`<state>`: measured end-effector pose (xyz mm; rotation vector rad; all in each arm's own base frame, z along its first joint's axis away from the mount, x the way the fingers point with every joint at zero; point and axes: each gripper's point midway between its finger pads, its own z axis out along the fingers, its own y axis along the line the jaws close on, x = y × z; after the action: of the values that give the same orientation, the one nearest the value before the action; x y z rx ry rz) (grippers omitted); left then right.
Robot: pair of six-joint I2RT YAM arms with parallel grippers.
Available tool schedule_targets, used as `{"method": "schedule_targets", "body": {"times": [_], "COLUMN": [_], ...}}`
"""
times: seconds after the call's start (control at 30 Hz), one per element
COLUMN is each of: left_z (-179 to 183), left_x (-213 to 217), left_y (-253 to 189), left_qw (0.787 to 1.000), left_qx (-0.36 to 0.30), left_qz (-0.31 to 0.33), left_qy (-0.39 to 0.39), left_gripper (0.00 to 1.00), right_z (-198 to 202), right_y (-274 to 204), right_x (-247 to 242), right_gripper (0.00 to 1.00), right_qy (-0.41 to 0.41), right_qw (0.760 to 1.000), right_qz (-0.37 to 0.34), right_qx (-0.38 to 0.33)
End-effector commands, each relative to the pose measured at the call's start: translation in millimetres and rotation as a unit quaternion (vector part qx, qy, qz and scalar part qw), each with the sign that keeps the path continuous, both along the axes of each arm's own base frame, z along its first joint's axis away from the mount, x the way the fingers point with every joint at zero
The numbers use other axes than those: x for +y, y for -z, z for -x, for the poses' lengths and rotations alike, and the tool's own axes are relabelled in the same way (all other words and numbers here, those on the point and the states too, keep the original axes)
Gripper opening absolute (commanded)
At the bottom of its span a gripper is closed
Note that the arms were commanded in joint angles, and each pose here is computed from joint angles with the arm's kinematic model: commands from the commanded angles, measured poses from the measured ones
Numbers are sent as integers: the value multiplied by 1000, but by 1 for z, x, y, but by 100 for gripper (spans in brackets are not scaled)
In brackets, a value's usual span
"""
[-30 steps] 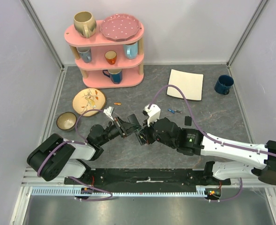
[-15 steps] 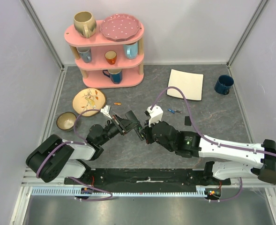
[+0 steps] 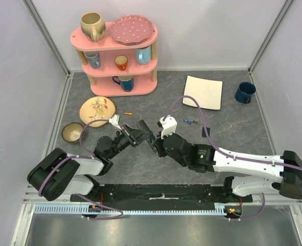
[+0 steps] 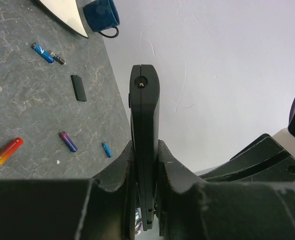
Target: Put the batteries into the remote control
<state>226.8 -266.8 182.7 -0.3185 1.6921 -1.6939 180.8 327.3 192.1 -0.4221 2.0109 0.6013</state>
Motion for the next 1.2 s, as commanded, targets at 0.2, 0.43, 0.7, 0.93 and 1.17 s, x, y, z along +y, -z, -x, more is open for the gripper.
{"method": "schedule_targets", "body": {"times": [0.2, 0.43, 0.7, 0.93, 1.17], "left_z": [19, 21, 20, 18, 18], "left_x": [15, 12, 10, 11, 12], "left_y": [-93, -93, -95, -97, -99], "left_qw": [981, 981, 980, 980, 979], "left_qx": [-152, -149, -150, -153, -163], "left_qz": [123, 125, 126, 127, 124], "left_qy": [3, 12, 16, 11, 4], "left_gripper": [2, 2, 2, 2, 2], "right_z": [-7, -7, -5, 3, 13], "right_y": [-2, 0, 4, 14, 19], "right_x": [1, 2, 6, 6, 10], "right_gripper": [0, 0, 0, 0, 0], "right_qy": [24, 19, 8, -10, -28], "right_qw": [999, 1000, 1000, 1000, 999], "right_qz": [-15, -10, -6, 4, 14], "right_qx": [-14, -17, -13, 5, 33]}}
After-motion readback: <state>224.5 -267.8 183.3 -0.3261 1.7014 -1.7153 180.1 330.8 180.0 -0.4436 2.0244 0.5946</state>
